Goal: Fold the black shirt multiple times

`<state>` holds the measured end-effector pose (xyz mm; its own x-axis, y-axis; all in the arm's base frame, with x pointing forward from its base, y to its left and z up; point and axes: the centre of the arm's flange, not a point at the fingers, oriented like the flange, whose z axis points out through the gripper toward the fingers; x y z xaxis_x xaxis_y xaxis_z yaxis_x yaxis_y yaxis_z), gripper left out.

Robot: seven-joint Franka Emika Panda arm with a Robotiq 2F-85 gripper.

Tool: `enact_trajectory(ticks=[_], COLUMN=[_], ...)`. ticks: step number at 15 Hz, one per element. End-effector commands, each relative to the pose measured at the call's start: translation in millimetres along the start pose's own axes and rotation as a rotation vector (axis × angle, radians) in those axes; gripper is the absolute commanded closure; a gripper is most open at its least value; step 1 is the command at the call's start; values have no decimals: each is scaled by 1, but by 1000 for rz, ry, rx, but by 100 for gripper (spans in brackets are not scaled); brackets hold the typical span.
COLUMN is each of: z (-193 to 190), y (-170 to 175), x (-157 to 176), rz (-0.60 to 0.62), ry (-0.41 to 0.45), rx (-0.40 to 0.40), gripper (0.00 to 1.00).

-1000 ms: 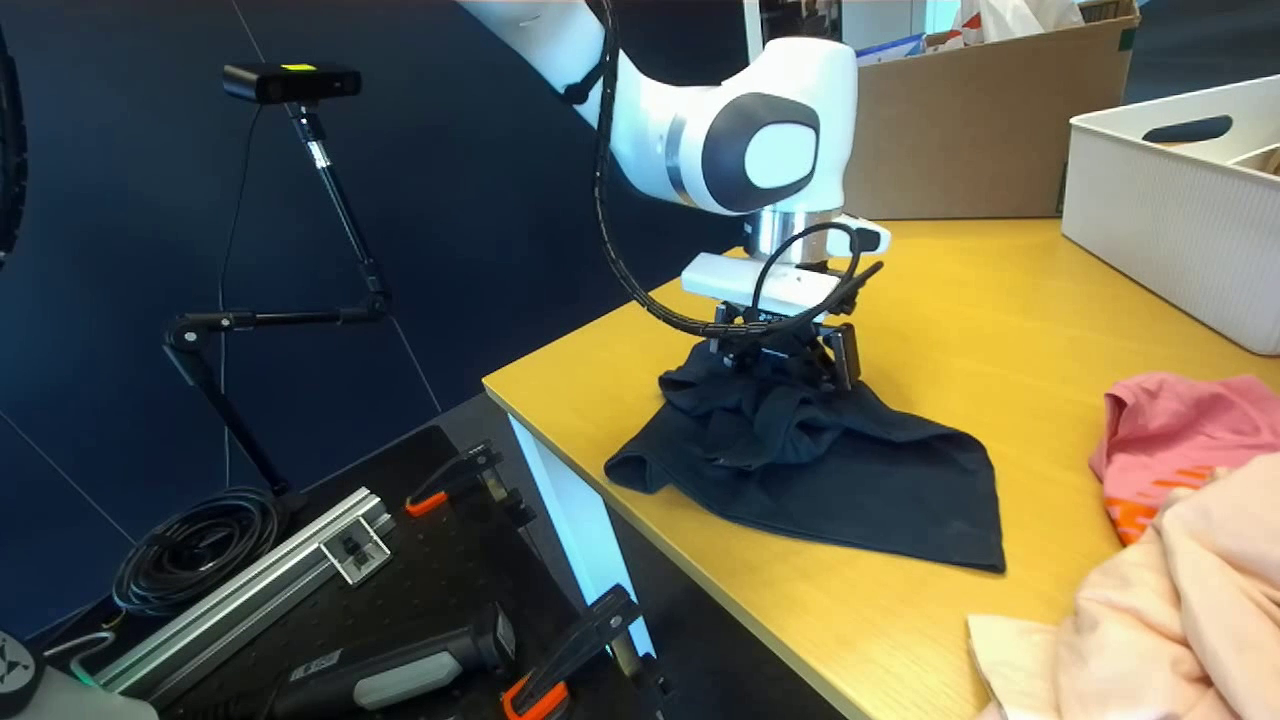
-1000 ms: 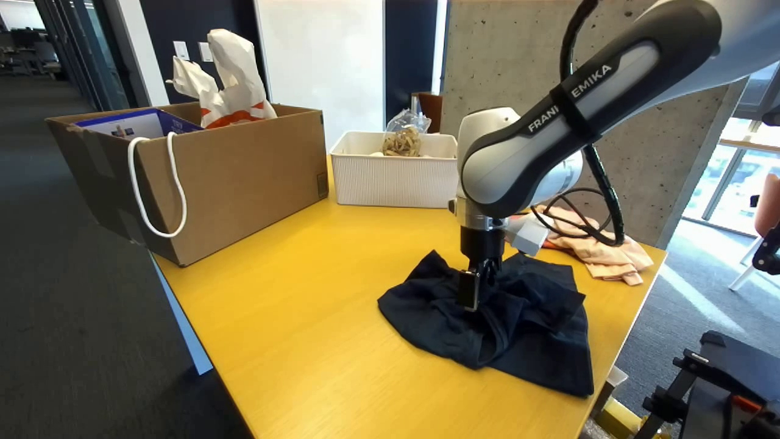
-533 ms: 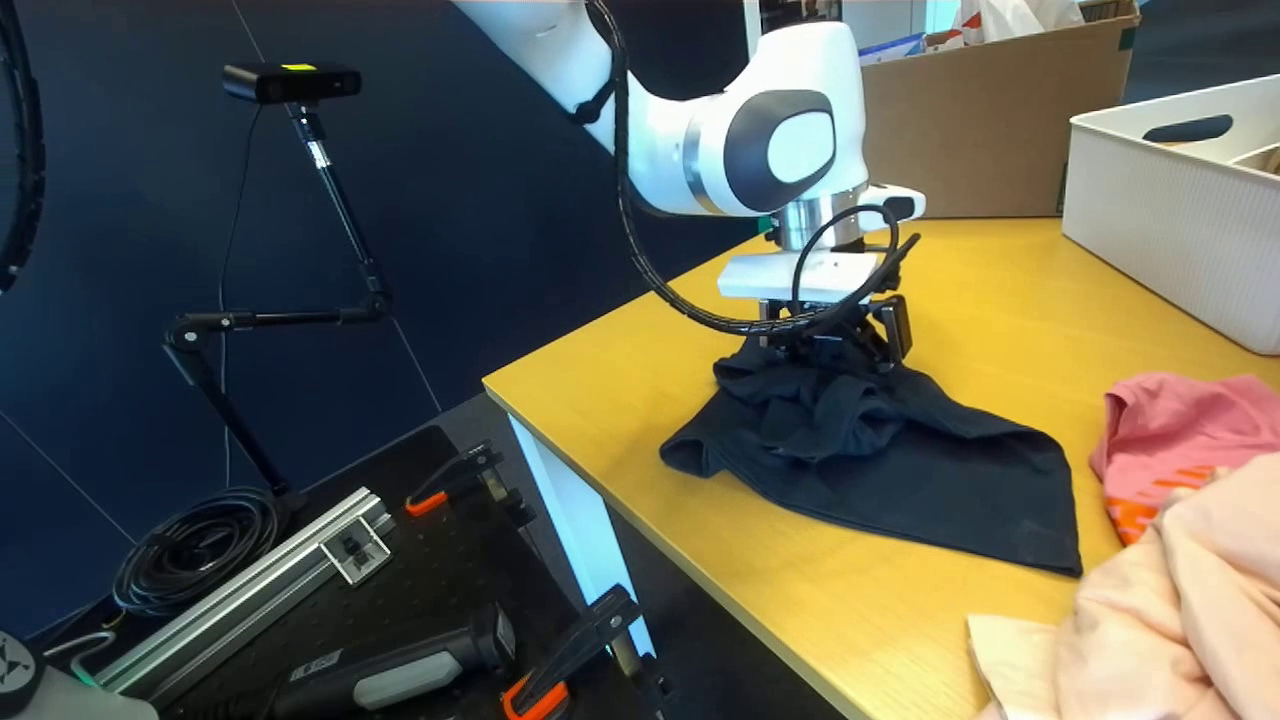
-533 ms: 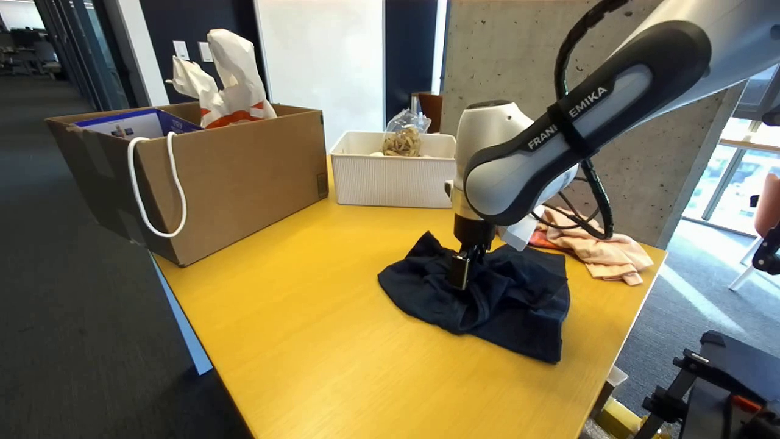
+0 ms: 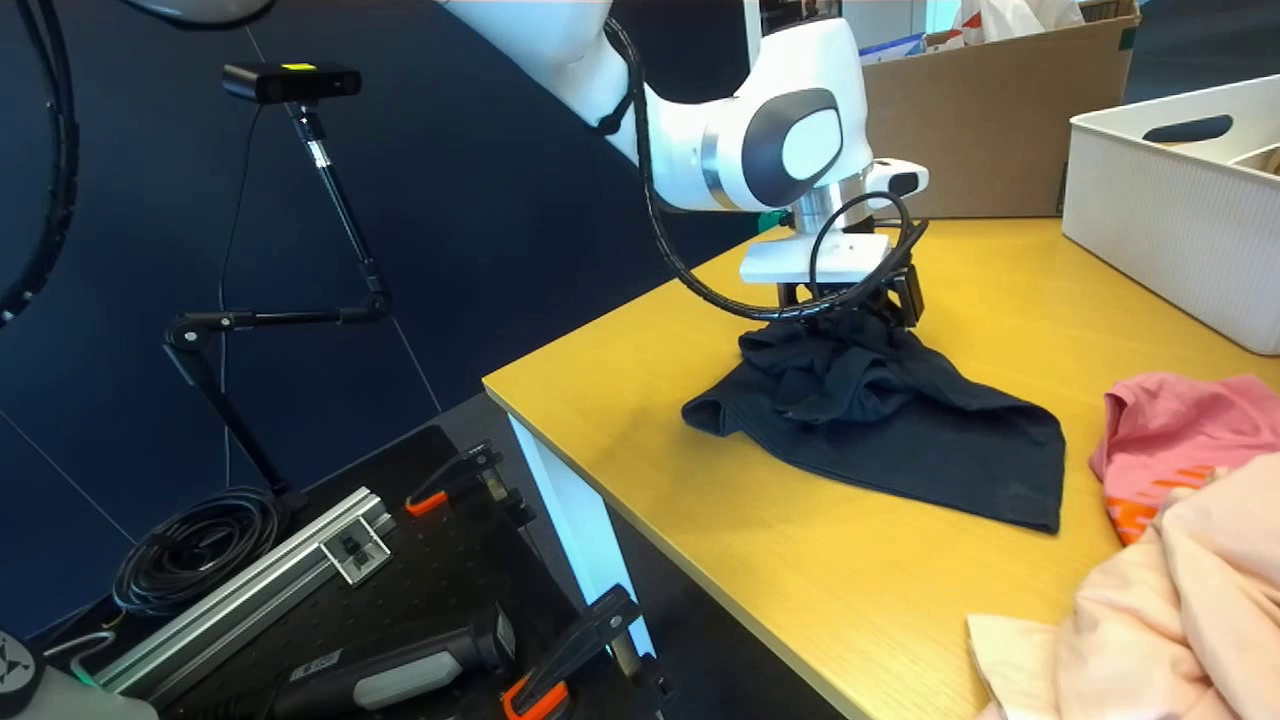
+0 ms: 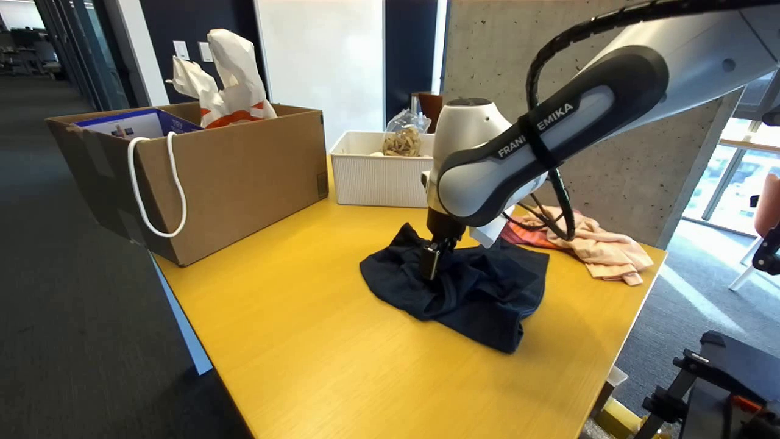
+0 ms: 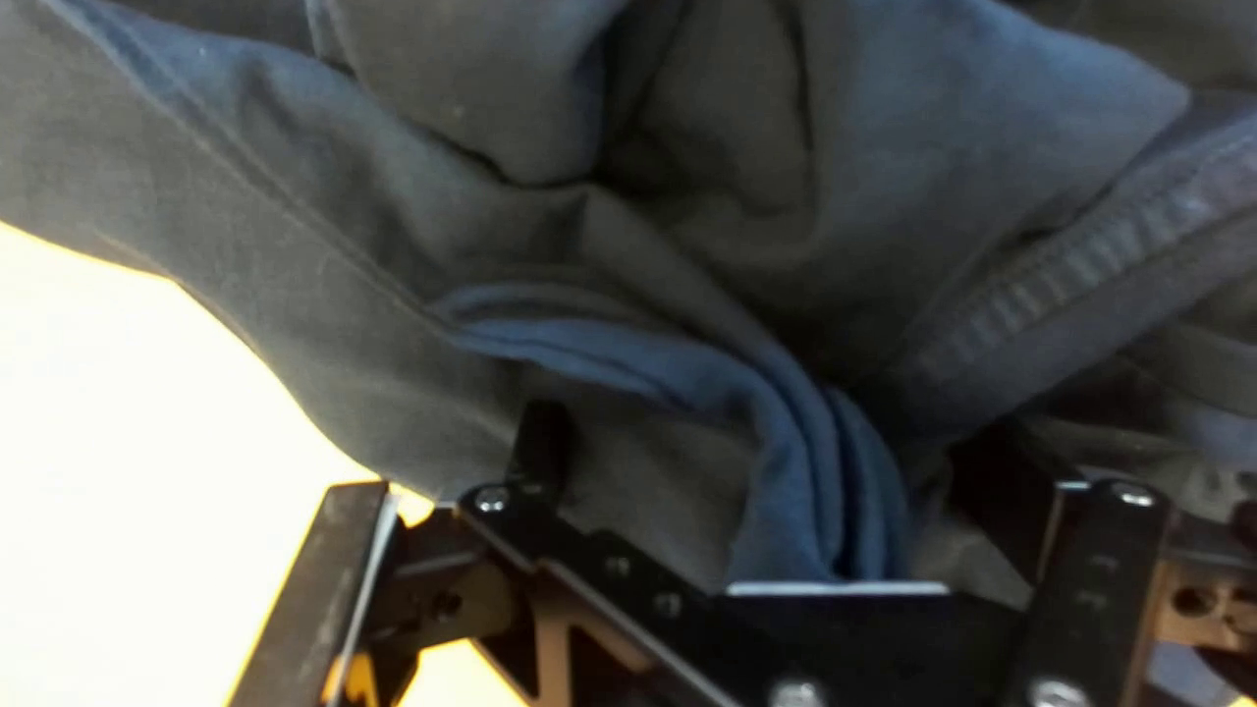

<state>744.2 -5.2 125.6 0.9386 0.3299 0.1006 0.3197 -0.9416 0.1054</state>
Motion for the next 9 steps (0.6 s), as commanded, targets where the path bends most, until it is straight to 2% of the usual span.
enact_trajectory(ticks=[1, 6, 9], z=[-6, -95, -123], y=[-12, -41, -59], x=[35, -5, -32], rz=[-7, 5, -16], ry=[47, 65, 40], rx=[-15, 22, 41], gripper=[0, 0, 0])
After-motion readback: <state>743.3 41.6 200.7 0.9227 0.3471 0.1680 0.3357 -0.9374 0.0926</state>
